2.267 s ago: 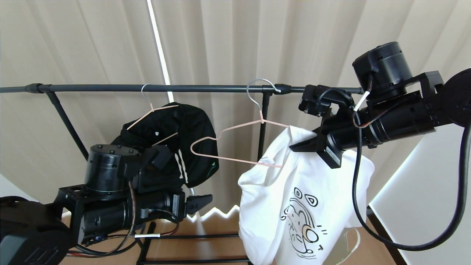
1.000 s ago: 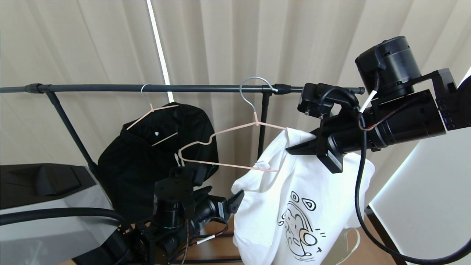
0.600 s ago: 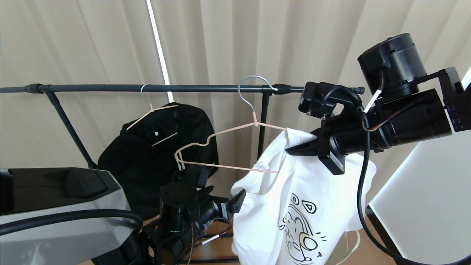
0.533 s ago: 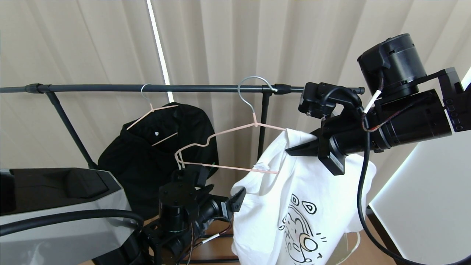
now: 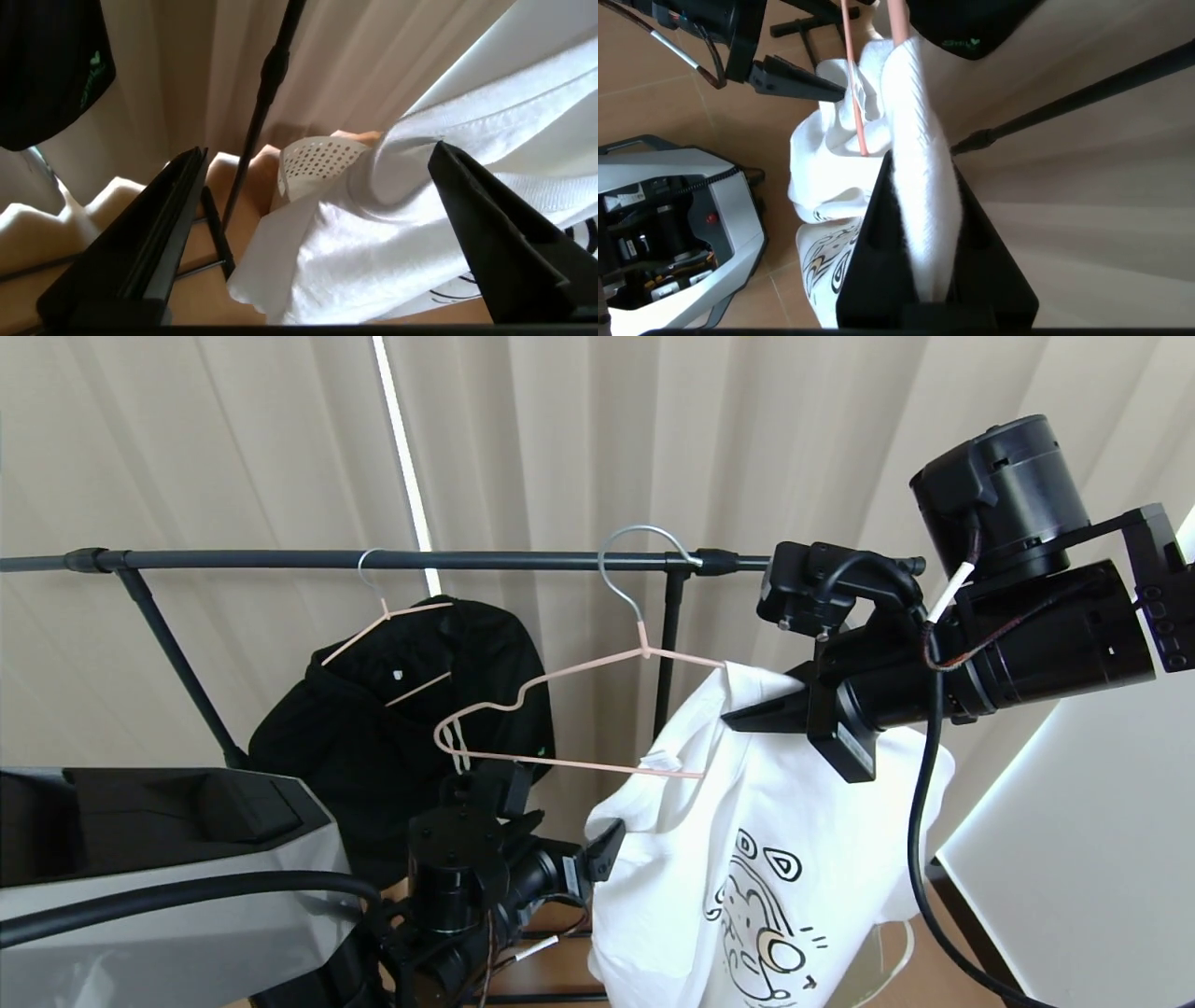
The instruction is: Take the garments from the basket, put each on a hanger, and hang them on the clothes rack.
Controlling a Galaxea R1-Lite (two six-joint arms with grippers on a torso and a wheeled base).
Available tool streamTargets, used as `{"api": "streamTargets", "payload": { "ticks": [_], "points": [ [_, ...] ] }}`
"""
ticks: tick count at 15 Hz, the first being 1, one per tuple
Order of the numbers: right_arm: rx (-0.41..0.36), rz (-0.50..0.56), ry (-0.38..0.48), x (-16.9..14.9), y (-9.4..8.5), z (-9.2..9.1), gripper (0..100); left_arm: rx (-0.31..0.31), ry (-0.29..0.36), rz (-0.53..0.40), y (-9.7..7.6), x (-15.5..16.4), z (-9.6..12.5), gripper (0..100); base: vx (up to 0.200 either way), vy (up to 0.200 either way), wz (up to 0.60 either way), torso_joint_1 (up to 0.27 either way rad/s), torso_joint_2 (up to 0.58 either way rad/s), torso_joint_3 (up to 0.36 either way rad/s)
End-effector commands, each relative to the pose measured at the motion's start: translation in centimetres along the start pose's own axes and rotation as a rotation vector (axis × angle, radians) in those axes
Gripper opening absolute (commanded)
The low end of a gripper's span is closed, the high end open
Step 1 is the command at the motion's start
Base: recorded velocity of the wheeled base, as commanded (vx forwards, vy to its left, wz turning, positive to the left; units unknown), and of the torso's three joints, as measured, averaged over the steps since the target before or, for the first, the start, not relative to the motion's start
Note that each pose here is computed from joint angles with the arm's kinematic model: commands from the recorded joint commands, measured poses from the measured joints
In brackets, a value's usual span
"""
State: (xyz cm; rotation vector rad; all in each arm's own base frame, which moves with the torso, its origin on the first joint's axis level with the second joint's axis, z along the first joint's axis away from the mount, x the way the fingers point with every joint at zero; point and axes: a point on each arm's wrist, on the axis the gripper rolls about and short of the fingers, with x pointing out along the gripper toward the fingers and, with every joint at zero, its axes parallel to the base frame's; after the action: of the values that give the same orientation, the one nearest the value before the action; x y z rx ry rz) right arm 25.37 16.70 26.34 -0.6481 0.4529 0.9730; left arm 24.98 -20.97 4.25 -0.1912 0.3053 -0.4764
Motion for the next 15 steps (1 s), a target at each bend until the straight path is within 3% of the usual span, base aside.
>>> {"api": "streamTargets", "payload": {
  "ticks": [1, 3, 6, 7, 11, 15],
  "points": [
    [-0.004, -0.002, -0.008, -0.3, 0.1, 0.1, 0, 0.009, 0.034, 0.003, 0.0, 0.3, -1.1, 100, 0.000, 0.000, 0.00, 0.000, 0.00, 0.000],
    [-0.006, -0.009, -0.016, -0.8, 0.1, 0.2, 0, 0.027, 0.071, 0.001, 0.0, -0.3, -1.9, 100, 0.000, 0.000, 0.00, 0.000, 0.00, 0.000],
    [-0.006, -0.012, -0.018, -1.1, 0.2, 0.1, 0, 0.040, 0.074, 0.001, 0.0, -0.3, -1.9, 100, 0.000, 0.000, 0.00, 0.000, 0.00, 0.000],
    [-0.005, -0.013, -0.017, -1.1, 0.2, 0.1, 0, 0.041, 0.072, 0.001, 0.0, -0.3, -1.9, 0, 0.000, 0.000, 0.00, 0.000, 0.00, 0.000],
    [0.018, -0.013, 0.012, -0.7, -0.1, -0.8, 0, 0.027, 0.030, 0.002, 0.1, -0.5, -0.6, 0, 0.000, 0.000, 0.00, 0.000, 0.00, 0.000],
    [0.050, -0.046, 0.018, -0.4, -0.3, -3.1, 0, 0.030, -0.036, 0.039, 1.6, -0.8, 1.6, 0, 0.000, 0.000, 0.00, 0.000, 0.00, 0.000]
  ]
}}
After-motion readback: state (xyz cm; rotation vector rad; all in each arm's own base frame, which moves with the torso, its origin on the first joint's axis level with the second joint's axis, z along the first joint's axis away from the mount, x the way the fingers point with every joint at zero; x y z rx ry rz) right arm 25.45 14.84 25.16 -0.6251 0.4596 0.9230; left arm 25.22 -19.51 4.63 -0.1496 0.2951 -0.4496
